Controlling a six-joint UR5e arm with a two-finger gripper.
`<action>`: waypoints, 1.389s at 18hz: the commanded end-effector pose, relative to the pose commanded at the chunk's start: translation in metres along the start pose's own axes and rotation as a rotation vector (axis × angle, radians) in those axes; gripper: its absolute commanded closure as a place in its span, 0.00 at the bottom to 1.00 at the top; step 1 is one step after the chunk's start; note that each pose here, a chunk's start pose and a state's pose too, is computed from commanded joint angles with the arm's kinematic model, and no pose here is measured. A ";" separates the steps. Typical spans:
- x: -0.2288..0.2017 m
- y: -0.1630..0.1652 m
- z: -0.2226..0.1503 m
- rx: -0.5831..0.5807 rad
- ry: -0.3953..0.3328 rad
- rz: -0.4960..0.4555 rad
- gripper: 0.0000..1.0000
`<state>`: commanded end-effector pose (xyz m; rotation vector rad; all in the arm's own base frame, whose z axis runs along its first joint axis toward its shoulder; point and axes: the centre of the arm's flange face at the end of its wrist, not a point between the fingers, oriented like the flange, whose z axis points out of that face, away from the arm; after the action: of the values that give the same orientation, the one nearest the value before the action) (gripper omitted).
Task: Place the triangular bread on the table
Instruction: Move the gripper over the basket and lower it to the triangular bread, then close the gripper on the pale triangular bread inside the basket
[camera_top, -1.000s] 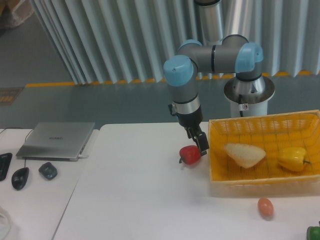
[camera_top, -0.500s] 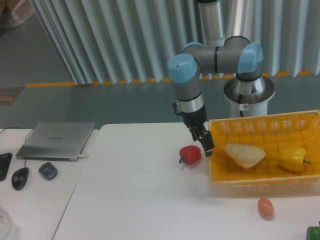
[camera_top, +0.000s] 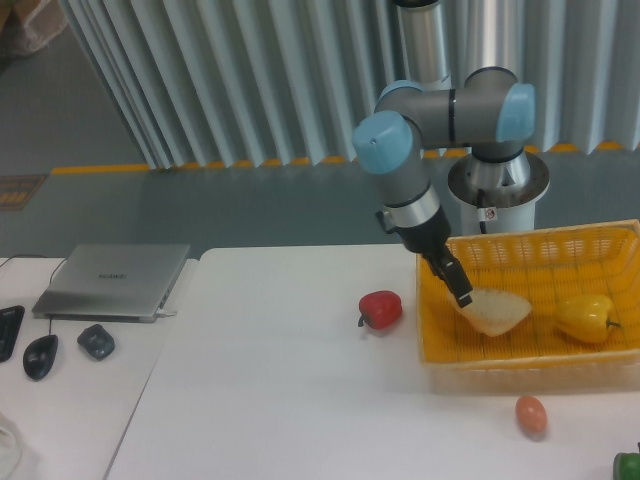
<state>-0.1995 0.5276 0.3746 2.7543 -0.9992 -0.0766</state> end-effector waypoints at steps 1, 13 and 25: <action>0.002 0.000 0.010 0.014 0.029 0.030 0.00; 0.003 -0.016 0.050 -0.007 0.105 0.310 0.00; 0.009 -0.018 0.075 -0.060 0.154 0.357 0.24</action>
<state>-0.1907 0.5220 0.2976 2.4415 -1.3965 0.1550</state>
